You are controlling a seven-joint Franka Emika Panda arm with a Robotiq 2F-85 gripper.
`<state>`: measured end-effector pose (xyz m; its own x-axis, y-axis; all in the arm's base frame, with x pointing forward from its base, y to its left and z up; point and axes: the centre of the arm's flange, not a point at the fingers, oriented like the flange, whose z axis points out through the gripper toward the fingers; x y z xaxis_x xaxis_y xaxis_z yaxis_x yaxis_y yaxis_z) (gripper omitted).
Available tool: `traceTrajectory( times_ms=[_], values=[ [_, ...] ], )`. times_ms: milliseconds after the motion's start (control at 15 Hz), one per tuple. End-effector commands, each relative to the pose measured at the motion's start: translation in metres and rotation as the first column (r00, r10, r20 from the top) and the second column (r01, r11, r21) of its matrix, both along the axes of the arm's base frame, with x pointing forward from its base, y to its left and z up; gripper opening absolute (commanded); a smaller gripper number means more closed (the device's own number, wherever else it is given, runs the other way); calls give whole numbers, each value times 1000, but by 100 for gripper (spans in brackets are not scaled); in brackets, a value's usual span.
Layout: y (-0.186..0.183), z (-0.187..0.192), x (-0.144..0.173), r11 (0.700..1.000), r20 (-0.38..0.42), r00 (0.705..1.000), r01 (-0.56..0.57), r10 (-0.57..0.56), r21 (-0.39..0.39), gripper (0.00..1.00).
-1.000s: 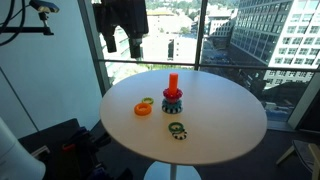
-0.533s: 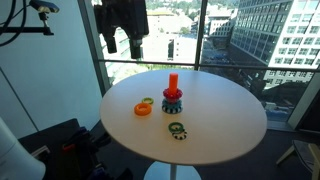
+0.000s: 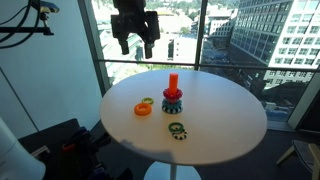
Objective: Take a ring off of the ring toss
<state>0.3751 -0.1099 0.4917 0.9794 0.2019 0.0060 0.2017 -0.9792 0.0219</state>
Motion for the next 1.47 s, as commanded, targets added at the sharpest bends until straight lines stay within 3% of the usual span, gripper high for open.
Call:
traceTrajectory(
  times_ms=[0,733,867,1400],
  values=[
    [7,-4,35,999,15,999,33,-33,7,100],
    [28,-82,94,991,2,991,130,-130,35,100],
    [26,-86,80,994,-5,994,106,-106,32,100],
    [27,-97,95,990,-24,990,137,-136,45,100]
  ],
)
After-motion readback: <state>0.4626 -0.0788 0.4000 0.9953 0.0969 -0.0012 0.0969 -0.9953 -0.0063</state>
